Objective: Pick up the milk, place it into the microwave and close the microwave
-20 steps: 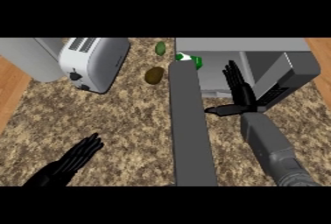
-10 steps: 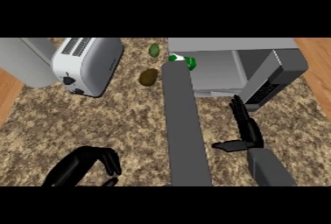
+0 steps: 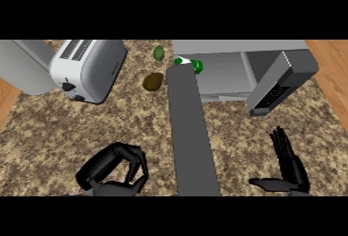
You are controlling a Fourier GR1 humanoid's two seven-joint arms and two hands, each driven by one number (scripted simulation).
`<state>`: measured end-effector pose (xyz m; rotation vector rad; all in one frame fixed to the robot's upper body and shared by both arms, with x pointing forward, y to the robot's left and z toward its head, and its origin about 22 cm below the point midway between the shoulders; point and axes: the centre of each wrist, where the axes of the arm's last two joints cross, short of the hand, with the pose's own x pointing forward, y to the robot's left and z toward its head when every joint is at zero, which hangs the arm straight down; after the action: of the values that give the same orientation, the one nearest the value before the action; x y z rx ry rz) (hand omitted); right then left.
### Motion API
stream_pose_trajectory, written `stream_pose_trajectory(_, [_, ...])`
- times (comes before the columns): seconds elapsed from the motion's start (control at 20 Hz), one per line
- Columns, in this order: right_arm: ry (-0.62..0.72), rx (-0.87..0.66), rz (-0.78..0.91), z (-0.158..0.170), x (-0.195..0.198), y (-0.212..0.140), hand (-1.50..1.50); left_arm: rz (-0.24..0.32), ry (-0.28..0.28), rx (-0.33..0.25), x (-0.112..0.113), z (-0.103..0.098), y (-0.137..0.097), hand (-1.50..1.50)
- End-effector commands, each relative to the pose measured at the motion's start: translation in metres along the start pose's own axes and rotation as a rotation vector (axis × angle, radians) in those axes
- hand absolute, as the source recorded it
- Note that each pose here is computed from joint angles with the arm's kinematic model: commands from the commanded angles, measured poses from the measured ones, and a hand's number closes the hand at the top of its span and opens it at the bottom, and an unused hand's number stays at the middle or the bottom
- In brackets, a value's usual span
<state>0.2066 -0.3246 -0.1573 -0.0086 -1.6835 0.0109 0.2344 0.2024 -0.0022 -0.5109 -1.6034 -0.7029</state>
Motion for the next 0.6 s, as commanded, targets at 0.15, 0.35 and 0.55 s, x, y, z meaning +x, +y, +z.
stream_pose_trajectory(0.15, [-0.099, -0.014, -0.062, 0.056, 0.028, -0.045, -1.5, -0.054, -0.023, -0.058, -0.016, -0.04, -0.024, 1.5])
stream_pose_trajectory(0.35, [-0.13, 0.022, -0.093, 0.065, 0.055, -0.058, -1.5, -0.084, -0.038, -0.068, -0.027, -0.06, -0.044, 1.5])
stream_pose_trajectory(0.55, [-0.194, 0.063, -0.082, 0.079, 0.081, -0.067, -1.5, -0.062, -0.041, -0.152, -0.033, -0.075, -0.084, 1.5])
